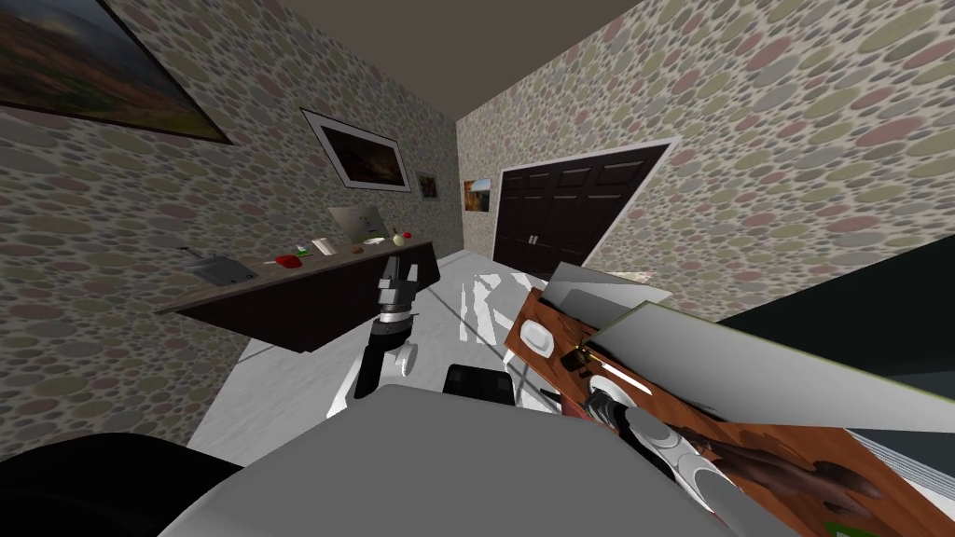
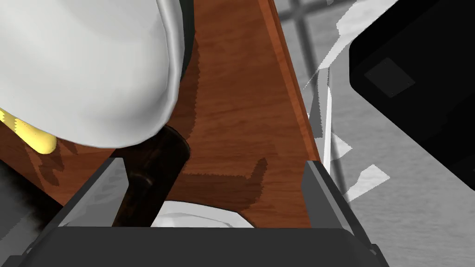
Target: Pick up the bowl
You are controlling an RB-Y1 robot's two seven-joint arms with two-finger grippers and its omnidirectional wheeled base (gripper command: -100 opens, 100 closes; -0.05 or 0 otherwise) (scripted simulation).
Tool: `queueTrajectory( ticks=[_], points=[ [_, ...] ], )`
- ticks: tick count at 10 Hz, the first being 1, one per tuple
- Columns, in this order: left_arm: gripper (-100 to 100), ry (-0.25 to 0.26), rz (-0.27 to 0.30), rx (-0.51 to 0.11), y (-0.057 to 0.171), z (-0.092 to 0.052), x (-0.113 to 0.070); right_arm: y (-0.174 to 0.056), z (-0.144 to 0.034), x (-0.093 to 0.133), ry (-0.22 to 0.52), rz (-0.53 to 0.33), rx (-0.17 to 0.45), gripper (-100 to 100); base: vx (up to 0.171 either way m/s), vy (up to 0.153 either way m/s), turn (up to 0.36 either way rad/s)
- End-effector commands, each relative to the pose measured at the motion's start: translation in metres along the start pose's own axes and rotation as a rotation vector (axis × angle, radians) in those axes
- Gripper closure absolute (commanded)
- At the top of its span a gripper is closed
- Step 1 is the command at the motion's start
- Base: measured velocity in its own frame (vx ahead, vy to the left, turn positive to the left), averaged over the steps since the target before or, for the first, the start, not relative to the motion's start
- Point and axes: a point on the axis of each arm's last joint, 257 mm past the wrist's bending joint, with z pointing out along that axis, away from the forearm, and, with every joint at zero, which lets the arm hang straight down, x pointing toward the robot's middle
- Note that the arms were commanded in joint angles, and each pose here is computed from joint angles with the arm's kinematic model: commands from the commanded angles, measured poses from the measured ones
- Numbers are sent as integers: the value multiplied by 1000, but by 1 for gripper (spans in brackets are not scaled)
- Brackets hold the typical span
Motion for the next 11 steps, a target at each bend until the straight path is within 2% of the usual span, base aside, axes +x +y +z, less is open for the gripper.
queueTrajectory(
  ticks=[1,2,3,4,6,7,8,10,11],
  points=[
    [0,0,0,0,0,0,0,-3,-2,11,23,-9,7,-100,-12,-57,15],
    [0,0,0,0,0,0,0,-5,-5,27,55,-17,11,-100,-15,-56,19],
    [0,0,0,0,0,0,0,-5,-5,27,55,-17,11,-100,-7,-40,7],
    [0,0,0,0,0,0,0,1,-8,49,97,-24,0,-100,5,-62,18],
    [0,0,0,0,0,0,0,1,-7,46,91,-29,-2,-100,-4,-48,7],
    [0,0,0,0,0,0,0,1,-7,47,92,-25,-1,0,-1,-6,0],
    [0,0,0,0,0,0,0,15,-8,47,75,-26,-11,-100,126,-71,-292],
    [0,0,0,0,0,0,0,15,-8,47,75,-70,-13,-100,102,-32,-66],
    [0,0,0,0,0,0,0,29,-8,48,60,-53,-22,-100,101,-25,-295]
  ],
)
